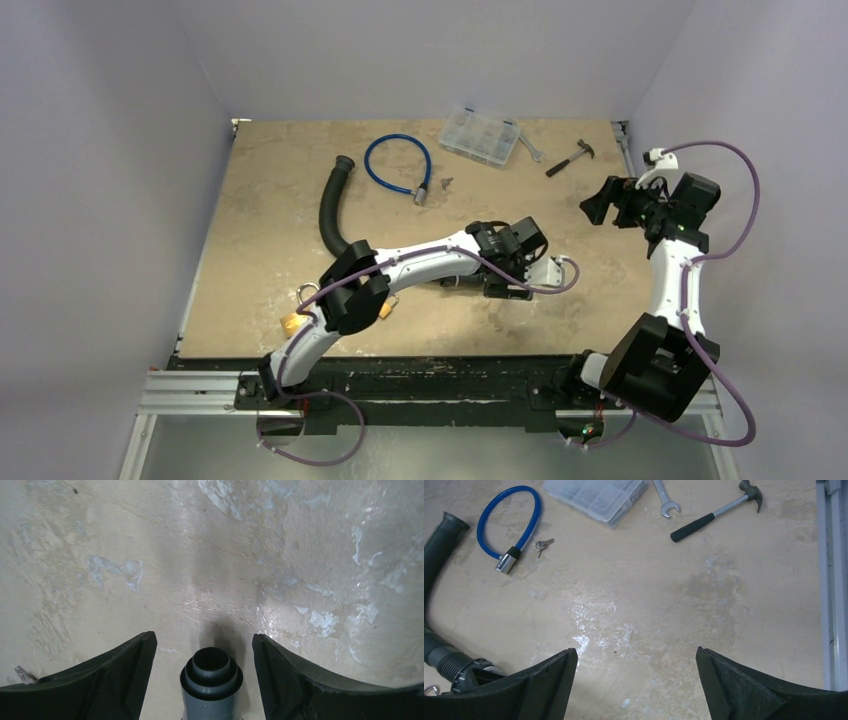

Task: Lock with the key
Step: Move the distractor to the center of the board.

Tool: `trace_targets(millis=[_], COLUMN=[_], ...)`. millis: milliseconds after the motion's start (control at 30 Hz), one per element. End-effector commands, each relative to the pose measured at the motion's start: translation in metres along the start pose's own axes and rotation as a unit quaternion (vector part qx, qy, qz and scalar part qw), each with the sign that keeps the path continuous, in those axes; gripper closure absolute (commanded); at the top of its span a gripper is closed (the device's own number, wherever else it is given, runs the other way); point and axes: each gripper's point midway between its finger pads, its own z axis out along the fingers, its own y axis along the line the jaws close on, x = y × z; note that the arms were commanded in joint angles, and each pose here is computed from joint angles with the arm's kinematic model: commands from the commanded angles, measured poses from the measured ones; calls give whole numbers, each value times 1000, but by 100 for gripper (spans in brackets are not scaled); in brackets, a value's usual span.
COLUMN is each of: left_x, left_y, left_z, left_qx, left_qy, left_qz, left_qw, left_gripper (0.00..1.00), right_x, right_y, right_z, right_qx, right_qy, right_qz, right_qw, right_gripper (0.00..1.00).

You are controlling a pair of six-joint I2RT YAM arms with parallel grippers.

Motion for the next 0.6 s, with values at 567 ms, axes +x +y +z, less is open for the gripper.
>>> trace_targets(millis=[567], left_x=[144], left_y=[54], left_z=[-47], left_qx=[-20], left_qy=[137], left_qz=[7], left_qw=[990], left_gripper=[67], right_x=[-10], right_y=[19], right_z=[-7], right_qx=[-47], right_qy=[-18], right_qz=[-15], right_qw=[999], right_gripper=[1])
